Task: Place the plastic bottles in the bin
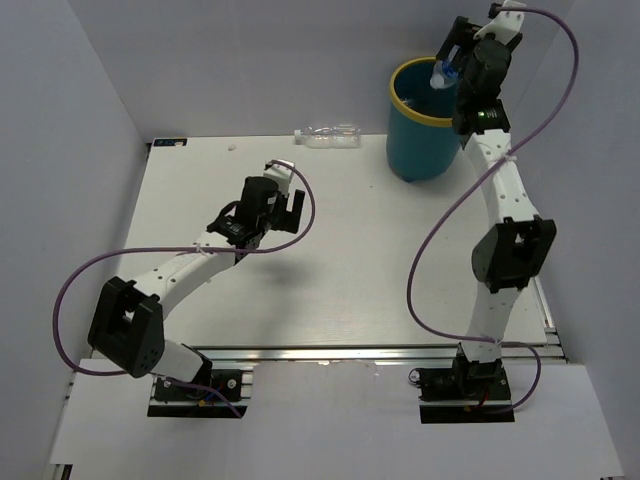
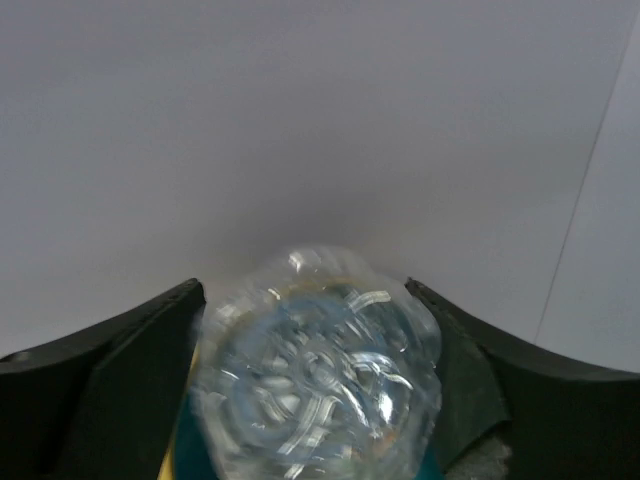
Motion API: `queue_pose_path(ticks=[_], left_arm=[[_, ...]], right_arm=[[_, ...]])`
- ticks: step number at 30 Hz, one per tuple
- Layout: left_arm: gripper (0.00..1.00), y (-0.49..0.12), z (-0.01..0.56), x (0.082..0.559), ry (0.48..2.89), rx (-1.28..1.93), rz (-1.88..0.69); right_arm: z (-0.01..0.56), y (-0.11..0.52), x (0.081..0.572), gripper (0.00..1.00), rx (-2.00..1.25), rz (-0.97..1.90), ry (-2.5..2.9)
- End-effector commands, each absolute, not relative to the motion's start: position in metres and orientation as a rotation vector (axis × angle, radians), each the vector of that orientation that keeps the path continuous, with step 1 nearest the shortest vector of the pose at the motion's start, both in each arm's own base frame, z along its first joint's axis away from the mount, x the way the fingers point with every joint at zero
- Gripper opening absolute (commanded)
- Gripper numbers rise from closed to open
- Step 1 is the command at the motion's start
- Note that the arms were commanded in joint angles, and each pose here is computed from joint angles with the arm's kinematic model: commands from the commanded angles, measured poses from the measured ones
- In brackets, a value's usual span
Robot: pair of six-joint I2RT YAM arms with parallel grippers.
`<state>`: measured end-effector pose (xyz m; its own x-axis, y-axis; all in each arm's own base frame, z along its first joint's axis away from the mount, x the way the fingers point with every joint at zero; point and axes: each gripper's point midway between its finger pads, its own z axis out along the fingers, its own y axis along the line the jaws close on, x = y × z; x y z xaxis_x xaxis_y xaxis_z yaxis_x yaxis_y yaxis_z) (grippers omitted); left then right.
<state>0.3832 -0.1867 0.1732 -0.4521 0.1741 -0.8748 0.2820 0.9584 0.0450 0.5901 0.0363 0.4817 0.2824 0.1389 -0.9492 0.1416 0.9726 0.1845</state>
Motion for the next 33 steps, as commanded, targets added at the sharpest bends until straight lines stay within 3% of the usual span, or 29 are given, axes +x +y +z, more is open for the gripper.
queue_pose_path(ticks=[1, 8, 11, 13, 14, 15, 17, 18, 21, 22, 29, 33], left_arm=[[0.98, -0.169, 0.19, 0.396, 2.013, 0.431, -0.015], [0.98, -0.141, 0.17, 0.412, 2.076, 0.408, -0.004], [0.98, -0.128, 0.15, 0.417, 2.107, 0.448, 0.045], [0.98, -0.12, 0.136, 0.422, 2.126, 0.464, 0.073], [0.98, -0.113, 0.132, 0.426, 2.135, 0.446, 0.084], [0.98, -0.11, 0.128, 0.428, 2.15, 0.444, 0.084], [0.98, -0.1, 0.114, 0.436, 2.203, 0.431, 0.069], [0.98, -0.097, 0.109, 0.439, 2.216, 0.418, 0.07], [0.98, -0.087, 0.094, 0.45, 2.272, 0.377, 0.037], [0.98, -0.086, 0.088, 0.45, 2.303, 0.374, 0.034], [0.98, -0.086, 0.044, 0.456, 2.421, 0.373, 0.01], [0.84, -0.095, 0.05, 0.458, 2.405, 0.359, -0.054]], right_arm=[[0.454, 0.028, 0.616, 0.89, 0.234, -0.036, 1.401], [0.495, 0.065, 0.575, 0.89, 0.054, 0.139, 1.345], [0.531, 0.095, 0.515, 0.89, -0.068, 0.33, 1.297], [0.499, 0.119, 0.495, 0.89, -0.14, 0.443, 1.36], [0.52, 0.122, 0.464, 0.89, -0.165, 0.469, 1.299], [0.482, 0.131, 0.458, 0.89, -0.189, 0.511, 1.372], [0.486, 0.141, 0.418, 0.89, -0.225, 0.571, 1.328], [0.445, 0.151, 0.41, 0.89, -0.241, 0.628, 1.401], [0.43, 0.164, 0.372, 0.89, -0.252, 0.724, 1.399], [0.402, 0.168, 0.367, 0.89, -0.251, 0.756, 1.452], [0.355, 0.183, 0.33, 0.89, -0.176, 0.993, 1.559], [0.334, 0.185, 0.327, 0.89, -0.166, 1.012, 1.62]])
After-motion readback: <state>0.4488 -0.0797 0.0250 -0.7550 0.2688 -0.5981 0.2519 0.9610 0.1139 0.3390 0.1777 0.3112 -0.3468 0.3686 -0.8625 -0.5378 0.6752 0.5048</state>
